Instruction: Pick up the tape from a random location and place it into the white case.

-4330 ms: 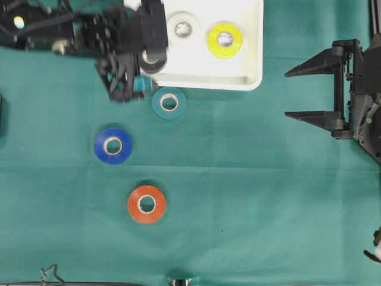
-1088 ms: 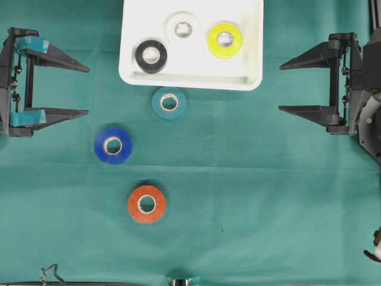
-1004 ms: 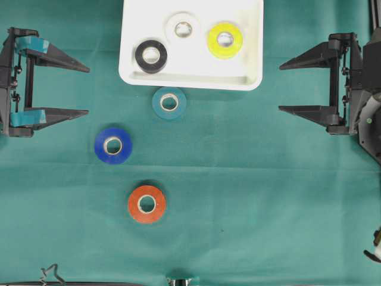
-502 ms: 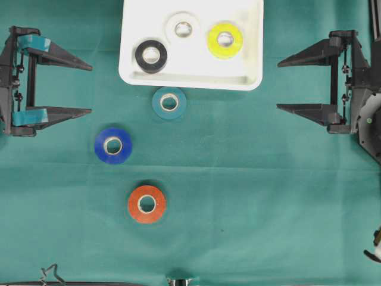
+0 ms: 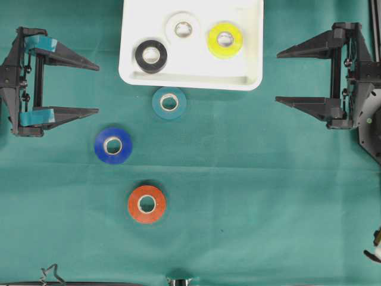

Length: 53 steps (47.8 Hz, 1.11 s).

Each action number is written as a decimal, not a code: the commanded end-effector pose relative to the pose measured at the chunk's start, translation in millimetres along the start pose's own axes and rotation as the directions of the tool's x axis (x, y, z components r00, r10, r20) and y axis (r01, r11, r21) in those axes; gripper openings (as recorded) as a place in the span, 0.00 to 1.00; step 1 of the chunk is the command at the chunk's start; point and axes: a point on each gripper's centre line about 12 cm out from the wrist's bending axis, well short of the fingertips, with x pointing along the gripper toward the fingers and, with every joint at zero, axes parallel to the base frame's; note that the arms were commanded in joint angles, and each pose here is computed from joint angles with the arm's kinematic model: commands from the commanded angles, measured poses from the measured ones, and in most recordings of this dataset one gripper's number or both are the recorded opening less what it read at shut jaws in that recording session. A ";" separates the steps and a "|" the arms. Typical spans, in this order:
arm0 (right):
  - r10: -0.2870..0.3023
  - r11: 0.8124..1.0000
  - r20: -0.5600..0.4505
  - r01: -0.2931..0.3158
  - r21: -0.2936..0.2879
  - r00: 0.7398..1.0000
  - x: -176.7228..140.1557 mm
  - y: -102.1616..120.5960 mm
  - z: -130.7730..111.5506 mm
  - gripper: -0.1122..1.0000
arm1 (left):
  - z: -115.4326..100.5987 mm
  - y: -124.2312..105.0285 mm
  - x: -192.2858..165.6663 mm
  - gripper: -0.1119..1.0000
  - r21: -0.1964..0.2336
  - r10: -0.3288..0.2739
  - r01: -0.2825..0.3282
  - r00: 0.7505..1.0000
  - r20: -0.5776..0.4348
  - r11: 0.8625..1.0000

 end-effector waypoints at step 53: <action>-0.011 1.000 0.028 0.011 -0.001 1.000 6.2 -3.5 9.1 0.88 | 16.1 1.2 1.4 0.96 -0.008 0.005 -0.005 0.998 0.064 1.000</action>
